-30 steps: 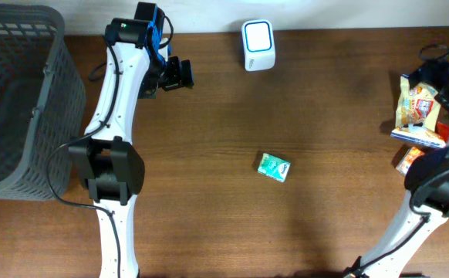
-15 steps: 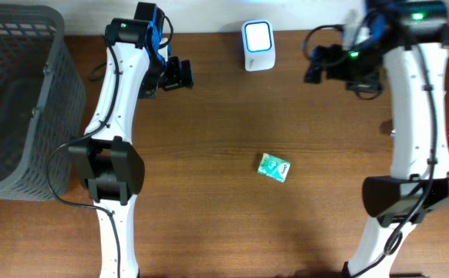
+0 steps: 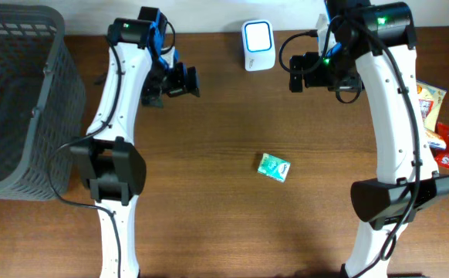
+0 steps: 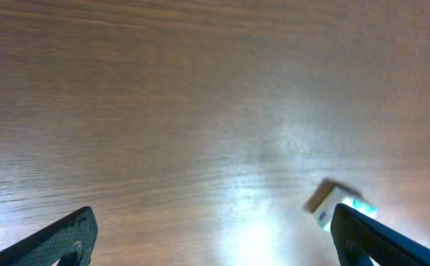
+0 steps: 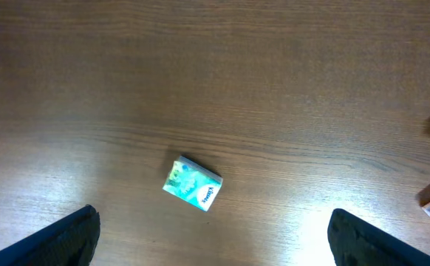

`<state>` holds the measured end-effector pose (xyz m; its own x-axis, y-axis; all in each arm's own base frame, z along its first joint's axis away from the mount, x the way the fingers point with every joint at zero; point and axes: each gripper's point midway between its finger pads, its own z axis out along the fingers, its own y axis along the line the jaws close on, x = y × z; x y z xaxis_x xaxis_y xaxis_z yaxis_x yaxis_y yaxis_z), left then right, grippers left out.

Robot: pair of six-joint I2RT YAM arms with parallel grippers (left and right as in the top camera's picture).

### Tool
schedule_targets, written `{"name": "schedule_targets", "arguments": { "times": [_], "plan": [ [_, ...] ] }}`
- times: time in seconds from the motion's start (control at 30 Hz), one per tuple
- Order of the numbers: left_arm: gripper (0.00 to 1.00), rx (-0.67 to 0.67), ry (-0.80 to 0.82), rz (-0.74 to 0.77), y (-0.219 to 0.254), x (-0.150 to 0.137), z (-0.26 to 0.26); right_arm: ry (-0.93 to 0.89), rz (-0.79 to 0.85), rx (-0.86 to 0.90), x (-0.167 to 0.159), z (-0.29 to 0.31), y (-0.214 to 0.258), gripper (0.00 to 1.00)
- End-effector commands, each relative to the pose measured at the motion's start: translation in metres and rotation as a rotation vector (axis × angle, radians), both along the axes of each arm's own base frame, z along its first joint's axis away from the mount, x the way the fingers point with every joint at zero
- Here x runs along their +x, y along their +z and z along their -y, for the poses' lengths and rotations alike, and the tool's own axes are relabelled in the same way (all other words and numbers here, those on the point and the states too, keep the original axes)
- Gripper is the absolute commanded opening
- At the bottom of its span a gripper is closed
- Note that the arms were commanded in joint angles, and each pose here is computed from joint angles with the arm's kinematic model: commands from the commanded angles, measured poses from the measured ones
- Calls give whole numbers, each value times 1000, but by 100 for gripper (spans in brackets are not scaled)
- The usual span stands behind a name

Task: Scan the item barcode
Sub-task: 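Reach the left gripper down and grasp the green tissue pack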

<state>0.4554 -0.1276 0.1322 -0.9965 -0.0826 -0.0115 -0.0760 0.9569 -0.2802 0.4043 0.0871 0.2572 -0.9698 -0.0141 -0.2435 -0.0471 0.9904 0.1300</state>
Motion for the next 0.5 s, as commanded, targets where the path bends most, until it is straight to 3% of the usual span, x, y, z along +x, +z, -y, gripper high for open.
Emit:
{"name": "schedule_targets", "arguments": {
  "times": [0.0,0.17,0.27,0.47],
  "plan": [
    [100,-37,-186,24,7,-16,42,9,-12,5,-2,-5,-2,99],
    [100,-13,-305,43,6,-35,91,9,-12,5,-2,-5,-2,99],
    [99,52,-344,67,3,-38,100,9,-12,5,-2,-5,-2,99],
    [99,61,-387,72,3,-48,117,9,-12,5,-2,-5,-2,98]
  ]
}}
